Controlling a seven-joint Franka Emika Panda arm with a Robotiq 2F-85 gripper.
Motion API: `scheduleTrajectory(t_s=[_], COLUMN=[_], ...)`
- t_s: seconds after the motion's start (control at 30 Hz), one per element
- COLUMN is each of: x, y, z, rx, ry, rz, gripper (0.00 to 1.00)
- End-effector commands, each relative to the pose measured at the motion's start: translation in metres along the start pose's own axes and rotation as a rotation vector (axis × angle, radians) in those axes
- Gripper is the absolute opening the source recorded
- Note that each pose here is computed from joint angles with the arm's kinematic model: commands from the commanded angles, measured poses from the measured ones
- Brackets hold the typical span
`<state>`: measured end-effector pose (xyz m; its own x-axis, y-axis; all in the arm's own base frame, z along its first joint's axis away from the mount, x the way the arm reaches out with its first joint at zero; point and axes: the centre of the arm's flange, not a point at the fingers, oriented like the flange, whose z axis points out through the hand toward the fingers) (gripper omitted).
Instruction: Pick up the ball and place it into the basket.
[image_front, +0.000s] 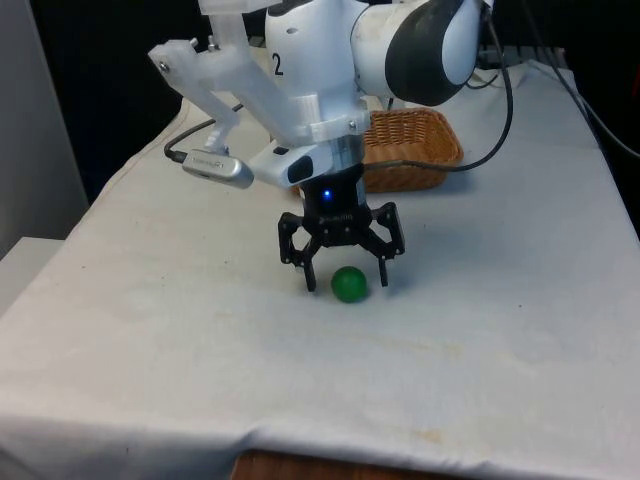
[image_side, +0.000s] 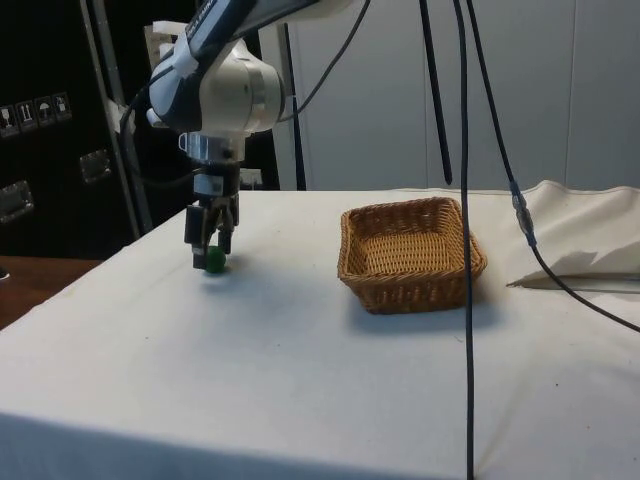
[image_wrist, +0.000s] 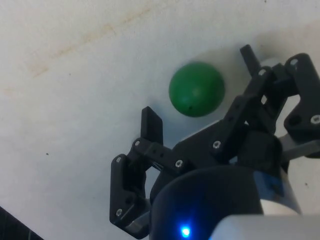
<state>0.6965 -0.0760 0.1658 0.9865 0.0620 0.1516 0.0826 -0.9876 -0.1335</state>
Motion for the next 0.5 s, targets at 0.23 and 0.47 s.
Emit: scheduleTrajectory(t_s=[0.23,0.47], x=[-0.0025,-0.0035], y=[-0.0002,-0.0012], z=[0.0002,0.0000], rx=[-0.009,-0.014], ry=[0.008,0.009], rz=[0.006,0.009], gripper=[1.00,0.43])
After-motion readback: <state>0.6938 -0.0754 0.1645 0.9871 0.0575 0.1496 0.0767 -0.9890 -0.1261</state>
